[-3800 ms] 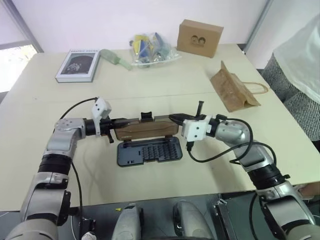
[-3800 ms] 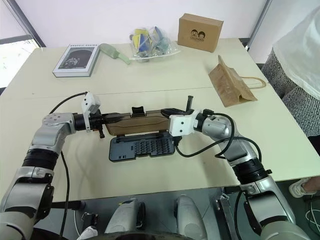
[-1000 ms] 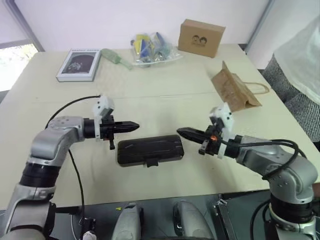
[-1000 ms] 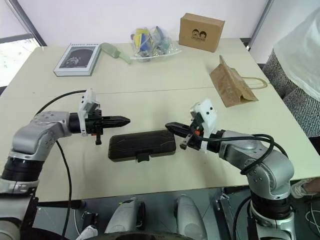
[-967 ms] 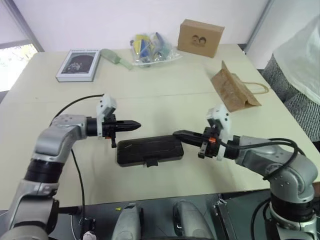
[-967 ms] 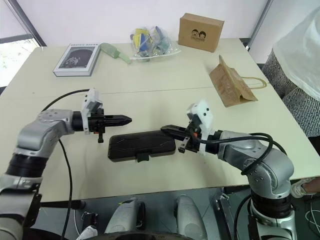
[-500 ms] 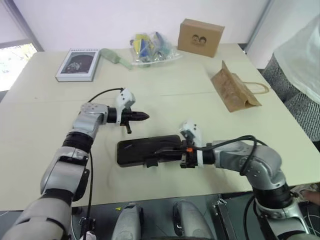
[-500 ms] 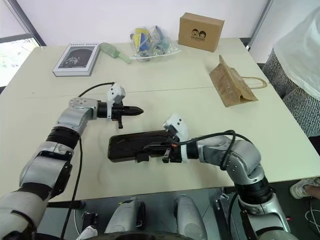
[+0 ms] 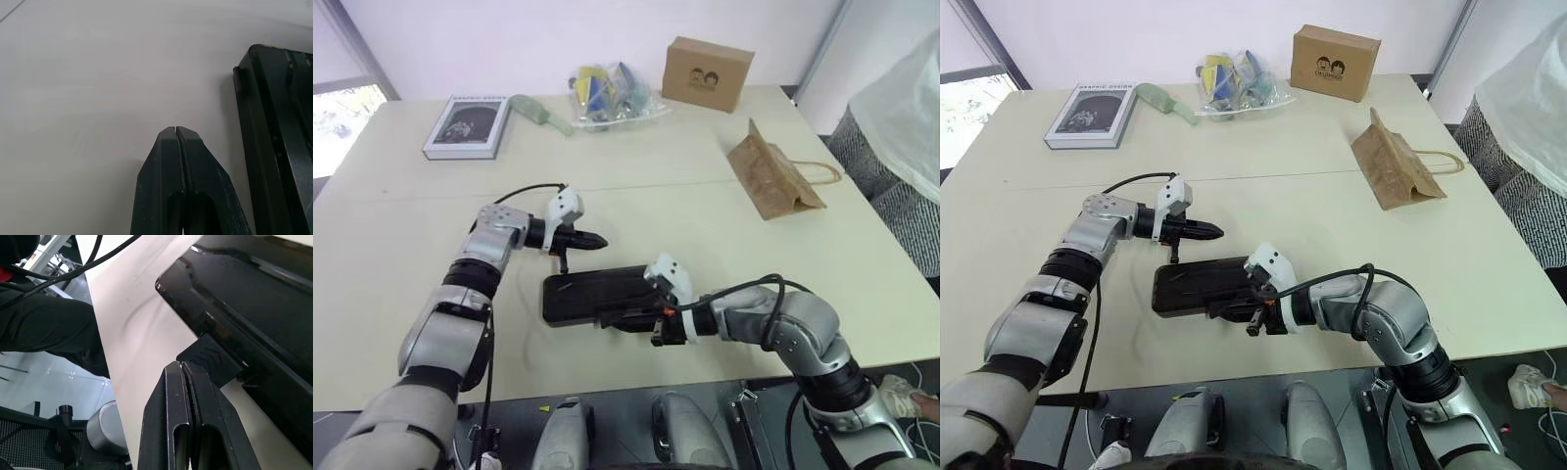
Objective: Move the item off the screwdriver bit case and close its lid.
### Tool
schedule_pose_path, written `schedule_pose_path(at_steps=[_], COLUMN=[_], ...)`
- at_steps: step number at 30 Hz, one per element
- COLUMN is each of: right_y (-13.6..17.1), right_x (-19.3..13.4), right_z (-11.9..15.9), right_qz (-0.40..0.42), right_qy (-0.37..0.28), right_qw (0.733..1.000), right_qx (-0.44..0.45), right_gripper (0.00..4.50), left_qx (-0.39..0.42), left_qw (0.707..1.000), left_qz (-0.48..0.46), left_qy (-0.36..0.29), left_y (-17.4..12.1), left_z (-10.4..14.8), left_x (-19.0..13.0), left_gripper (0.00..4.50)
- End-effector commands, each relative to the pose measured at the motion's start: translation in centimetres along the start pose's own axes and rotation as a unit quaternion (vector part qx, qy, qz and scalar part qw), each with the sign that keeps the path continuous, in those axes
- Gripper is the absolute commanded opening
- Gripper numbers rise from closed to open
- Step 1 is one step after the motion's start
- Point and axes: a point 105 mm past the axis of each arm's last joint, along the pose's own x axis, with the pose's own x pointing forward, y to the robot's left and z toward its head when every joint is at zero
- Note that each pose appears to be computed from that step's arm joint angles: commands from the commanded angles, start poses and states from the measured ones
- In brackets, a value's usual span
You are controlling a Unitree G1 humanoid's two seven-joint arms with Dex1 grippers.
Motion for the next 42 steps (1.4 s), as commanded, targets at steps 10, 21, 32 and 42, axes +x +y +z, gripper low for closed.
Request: schedule_pose_path(at_steps=[10,21,32,42], right_y=[-0.1,-0.7,-0.8,-1.9], right_x=[0.9,1.7,2.7,2.6], right_z=[-0.3,-1.1,-2.1,-4.0], right_qz=[-0.016,-0.033,-0.039,-0.070], right_qy=[-0.003,0.002,0.015,0.073], right_qw=[1.000,0.999,0.999,0.994], right_qx=[0.000,0.011,0.028,0.035], right_gripper=[0.02,0.02,0.02,0.02], left_qx=[0.034,0.038,0.039,0.045], left_qw=[0.999,0.998,0.998,0.998], left_qz=[-0.039,-0.053,-0.050,-0.046], left_qy=[-0.001,0.000,0.003,-0.001], left_y=[-1.3,-1.9,-2.0,-1.9], left_z=[0.5,0.6,0.5,0.9], left_x=[0.9,1.0,0.8,1.0], left_gripper=[0.00,0.00,0.00,0.00])
